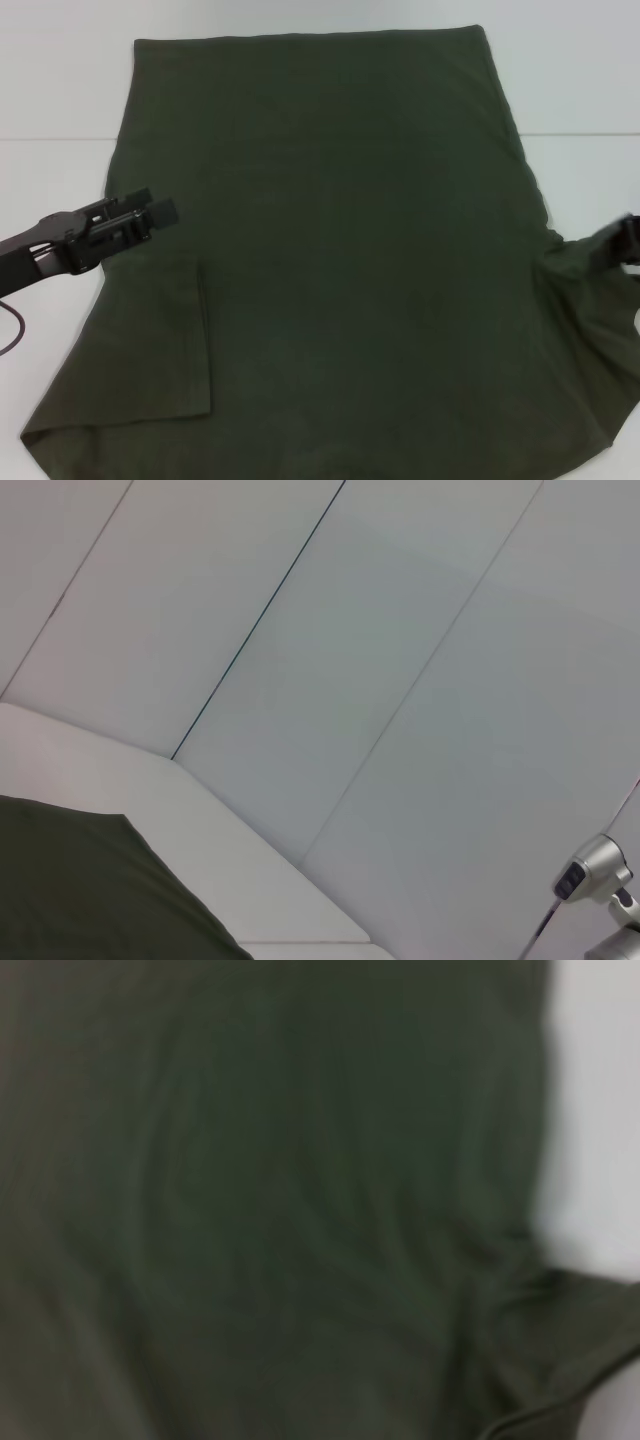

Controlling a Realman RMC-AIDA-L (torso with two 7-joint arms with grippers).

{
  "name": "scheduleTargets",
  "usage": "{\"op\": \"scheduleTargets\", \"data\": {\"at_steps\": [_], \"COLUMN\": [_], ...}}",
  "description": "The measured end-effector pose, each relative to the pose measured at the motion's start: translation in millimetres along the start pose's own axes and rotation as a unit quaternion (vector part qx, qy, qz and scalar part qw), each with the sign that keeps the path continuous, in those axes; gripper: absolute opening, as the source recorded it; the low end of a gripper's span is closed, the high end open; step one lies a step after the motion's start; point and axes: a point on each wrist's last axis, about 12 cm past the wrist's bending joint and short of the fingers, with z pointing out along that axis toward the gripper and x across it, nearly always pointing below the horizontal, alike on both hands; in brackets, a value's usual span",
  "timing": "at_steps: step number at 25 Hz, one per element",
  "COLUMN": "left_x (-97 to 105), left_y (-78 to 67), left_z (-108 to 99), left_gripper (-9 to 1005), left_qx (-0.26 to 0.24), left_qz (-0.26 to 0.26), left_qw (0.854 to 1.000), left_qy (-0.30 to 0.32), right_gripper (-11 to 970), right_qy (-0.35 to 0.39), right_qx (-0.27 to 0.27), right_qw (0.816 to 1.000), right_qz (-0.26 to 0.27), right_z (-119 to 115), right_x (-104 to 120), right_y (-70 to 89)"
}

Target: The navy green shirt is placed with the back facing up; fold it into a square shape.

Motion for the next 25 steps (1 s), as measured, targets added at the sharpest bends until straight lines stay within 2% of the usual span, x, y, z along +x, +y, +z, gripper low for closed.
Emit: {"op": "scheduleTargets", "data": {"at_steps": [5,12,17,22,25], "left_x": [-1,-1,-1,-2,-2], "left_y": [0.3,0.3,1.0,2.7,3.7], "left_z": [0,-2,-3,-8,-8], "left_gripper": [706,706,706,706,706], "left_qx": [0.000,-0.003,-0.004,-0.012,-0.015], "left_qz": [0.000,-0.002,-0.004,-0.006,-0.009], "left_qw": [1.000,1.000,1.000,0.999,0.999], "left_qy": [-0.003,-0.014,-0.021,-0.033,-0.036], "right_gripper": [103,126,142,159,168], "right_qy": [0.024,0.031,0.018,0.019,0.007], "right_qx": [-0.035,-0.050,-0.056,-0.066,-0.090], "right_qw": [0.999,0.997,0.997,0.996,0.995], "right_qz": [-0.028,-0.055,-0.047,-0.051,-0.043], "right_z": [11,25,39,48,47], "right_x": [-8,-24,-28,-25,-23], "right_y": [29.6,59.6,69.9,72.6,71.7]}}
